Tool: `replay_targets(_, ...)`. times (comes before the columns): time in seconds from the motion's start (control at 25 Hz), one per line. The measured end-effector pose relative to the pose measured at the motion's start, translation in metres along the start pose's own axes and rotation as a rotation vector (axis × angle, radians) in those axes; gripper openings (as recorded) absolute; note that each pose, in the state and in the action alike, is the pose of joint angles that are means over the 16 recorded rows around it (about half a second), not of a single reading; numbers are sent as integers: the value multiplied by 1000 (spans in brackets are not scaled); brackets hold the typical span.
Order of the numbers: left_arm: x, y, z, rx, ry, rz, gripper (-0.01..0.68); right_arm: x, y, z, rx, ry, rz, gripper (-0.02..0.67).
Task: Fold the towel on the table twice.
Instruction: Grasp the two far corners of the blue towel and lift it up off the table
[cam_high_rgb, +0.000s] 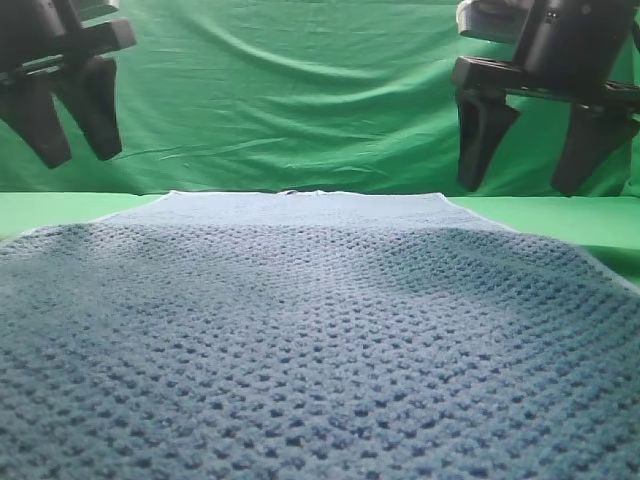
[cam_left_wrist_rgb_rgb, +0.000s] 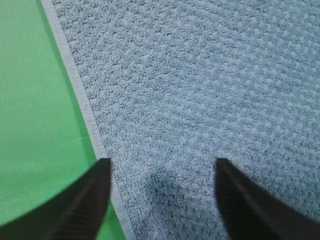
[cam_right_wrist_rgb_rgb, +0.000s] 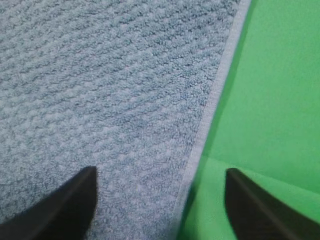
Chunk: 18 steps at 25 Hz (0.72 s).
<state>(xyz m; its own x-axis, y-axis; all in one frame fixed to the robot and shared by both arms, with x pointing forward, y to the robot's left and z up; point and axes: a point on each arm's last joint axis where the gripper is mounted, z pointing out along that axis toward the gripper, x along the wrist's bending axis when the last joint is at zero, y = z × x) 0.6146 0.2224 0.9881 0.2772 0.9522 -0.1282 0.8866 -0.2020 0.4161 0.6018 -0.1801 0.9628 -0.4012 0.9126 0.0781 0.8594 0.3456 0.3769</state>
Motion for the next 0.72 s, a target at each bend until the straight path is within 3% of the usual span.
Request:
replay_targets(0.12,2,-1,8,9,3,-23,565,-1,0,7,-3,-3,1,631)
replay_targets(0.24,4,-1,17,18,10,-42,629,-2,0,14,-1,-6,3,644)
replay_targets(0.72,11,-3,47,27,33,-54,642,-5,1,33,-9,-17,5,637)
